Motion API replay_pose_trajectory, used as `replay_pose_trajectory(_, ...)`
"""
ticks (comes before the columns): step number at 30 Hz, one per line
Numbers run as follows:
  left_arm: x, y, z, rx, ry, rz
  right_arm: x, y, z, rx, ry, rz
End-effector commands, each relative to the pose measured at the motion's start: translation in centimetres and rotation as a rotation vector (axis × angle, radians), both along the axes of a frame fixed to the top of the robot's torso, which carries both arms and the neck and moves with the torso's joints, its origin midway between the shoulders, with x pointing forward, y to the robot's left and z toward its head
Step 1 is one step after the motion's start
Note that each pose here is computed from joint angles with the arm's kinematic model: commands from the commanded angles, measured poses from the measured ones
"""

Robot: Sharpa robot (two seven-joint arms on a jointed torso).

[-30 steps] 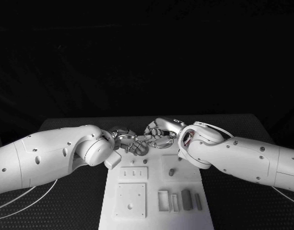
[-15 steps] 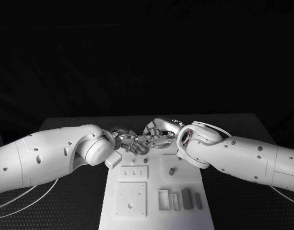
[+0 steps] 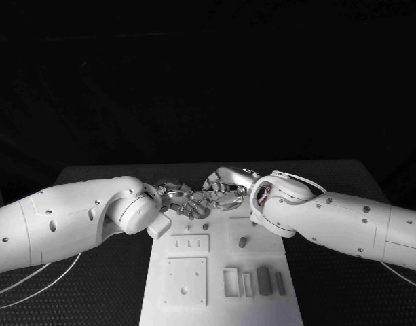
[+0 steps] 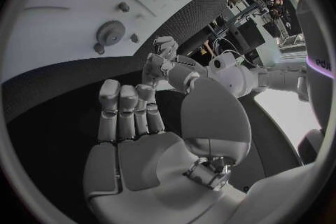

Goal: Assemble the parts on the task board

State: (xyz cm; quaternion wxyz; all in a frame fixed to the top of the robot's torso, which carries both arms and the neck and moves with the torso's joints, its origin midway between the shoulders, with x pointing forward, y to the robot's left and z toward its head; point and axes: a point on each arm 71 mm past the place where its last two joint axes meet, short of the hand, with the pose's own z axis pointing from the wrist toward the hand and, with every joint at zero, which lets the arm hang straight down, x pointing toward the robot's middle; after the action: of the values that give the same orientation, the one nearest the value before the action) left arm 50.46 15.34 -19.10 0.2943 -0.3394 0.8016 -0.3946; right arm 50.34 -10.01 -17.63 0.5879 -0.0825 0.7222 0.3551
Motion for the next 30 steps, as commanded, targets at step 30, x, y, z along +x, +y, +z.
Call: replay_pose_trajectory(30, 0.27, 0.03, 0.37, -0.012, -0.017, 0.008, -0.1, -0.17, -0.95, -0.038, 0.044, 0.015)
